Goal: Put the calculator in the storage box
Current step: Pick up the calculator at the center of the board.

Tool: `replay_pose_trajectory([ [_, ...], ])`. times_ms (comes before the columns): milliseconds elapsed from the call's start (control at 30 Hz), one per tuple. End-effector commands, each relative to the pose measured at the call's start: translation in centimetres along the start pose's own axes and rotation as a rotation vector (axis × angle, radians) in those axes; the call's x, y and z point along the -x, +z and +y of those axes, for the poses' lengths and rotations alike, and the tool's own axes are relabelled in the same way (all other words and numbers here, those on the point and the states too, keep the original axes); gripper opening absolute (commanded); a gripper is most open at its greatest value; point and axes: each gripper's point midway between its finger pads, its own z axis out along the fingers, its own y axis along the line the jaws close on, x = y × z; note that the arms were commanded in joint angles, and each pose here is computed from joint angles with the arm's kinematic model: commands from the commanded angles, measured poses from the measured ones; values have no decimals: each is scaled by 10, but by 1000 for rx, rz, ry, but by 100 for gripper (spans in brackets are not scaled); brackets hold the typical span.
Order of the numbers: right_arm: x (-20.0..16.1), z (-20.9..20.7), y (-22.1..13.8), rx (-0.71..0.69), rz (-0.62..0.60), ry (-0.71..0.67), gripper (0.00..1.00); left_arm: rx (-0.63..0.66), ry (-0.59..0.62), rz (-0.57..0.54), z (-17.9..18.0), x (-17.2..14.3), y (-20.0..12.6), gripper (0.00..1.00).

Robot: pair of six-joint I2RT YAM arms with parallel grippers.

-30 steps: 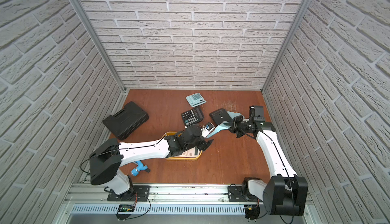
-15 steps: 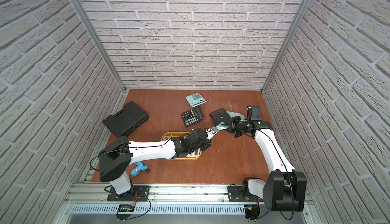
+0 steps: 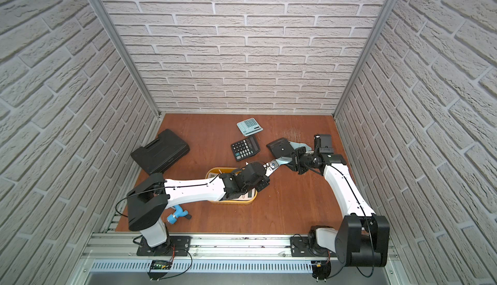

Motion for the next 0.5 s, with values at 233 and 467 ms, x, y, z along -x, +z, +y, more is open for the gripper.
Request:
replay_pose_trajectory([
  [233,16,50,-50,130,-174,-474,100,-135,-160,-5,26,17,-17,2],
  [467,-10,81,-79,288,-292,-992,100,-397,-412,0,48,24,-34,4],
])
